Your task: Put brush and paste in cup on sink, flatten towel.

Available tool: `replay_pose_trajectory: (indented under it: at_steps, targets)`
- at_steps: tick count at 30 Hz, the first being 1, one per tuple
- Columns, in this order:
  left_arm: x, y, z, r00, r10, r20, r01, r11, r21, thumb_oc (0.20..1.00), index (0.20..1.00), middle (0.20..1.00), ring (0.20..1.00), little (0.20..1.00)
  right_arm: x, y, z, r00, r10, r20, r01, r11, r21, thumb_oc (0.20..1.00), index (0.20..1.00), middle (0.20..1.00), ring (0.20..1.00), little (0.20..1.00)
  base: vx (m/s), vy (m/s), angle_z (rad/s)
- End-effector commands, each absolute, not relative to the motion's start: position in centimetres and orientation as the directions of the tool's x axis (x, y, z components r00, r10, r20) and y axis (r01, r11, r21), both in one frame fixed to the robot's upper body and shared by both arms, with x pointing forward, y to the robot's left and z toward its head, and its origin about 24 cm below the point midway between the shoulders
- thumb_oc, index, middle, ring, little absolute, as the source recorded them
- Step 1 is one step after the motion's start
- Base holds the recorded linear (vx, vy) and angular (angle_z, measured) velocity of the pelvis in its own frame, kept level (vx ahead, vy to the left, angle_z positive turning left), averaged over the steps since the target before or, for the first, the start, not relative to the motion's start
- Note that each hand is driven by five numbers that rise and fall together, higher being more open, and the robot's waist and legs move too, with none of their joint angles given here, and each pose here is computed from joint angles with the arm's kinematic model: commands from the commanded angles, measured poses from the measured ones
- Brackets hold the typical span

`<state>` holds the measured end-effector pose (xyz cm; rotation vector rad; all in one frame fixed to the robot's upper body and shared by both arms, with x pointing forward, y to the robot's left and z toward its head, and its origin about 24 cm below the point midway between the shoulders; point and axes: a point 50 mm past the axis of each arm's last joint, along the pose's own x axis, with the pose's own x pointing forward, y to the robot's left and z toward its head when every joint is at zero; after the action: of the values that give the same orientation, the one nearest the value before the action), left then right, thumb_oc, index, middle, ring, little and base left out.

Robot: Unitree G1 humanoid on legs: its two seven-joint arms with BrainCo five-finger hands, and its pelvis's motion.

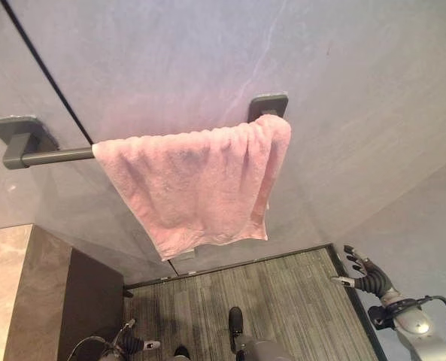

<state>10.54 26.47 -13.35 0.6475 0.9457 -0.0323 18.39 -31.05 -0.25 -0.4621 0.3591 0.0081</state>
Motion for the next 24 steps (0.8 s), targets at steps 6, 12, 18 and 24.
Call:
replay_pose_trajectory:
  at_steps: [6, 12, 18, 24]
  targets:
    - [19.4, 29.8, -4.5, 0.899, 0.113, -0.424, 0.221, 0.718, 0.66, 1.0, 1.0, 1.0, 1.0, 1.0, 20.2, -32.8, 6.1, 0.995, -0.075, -0.07, 0.035, 0.893, -0.449, 1.0, 1.0, 1.0, 1.0, 1.0, -0.07, -0.021, 0.78]
    - [22.6, 29.1, 2.3, 0.98, -0.069, -0.186, 0.178, 0.724, 0.666, 1.0, 1.0, 1.0, 1.0, 1.0, 21.9, -32.6, 7.7, 0.999, -0.023, -0.038, 0.002, 0.884, -0.468, 1.0, 1.0, 1.0, 1.0, 1.0, 0.06, 0.091, 0.02]
    - [25.5, 27.1, 5.0, 0.986, -0.155, -0.066, 0.162, 0.761, 0.628, 1.0, 1.0, 1.0, 1.0, 1.0, 24.4, -32.1, 7.8, 0.999, -0.008, -0.044, -0.014, 0.884, -0.467, 1.0, 1.0, 1.0, 1.0, 1.0, 0.03, 0.07, -0.05]
    - [28.3, 24.3, 6.1, 0.977, -0.213, 0.007, 0.171, 0.802, 0.572, 1.0, 1.0, 1.0, 1.0, 1.0, 27.3, -30.4, 7.7, 1.0, 0.005, -0.024, -0.014, 0.919, -0.393, 1.0, 1.0, 1.0, 1.0, 1.0, 0.02, 0.032, 0.0]
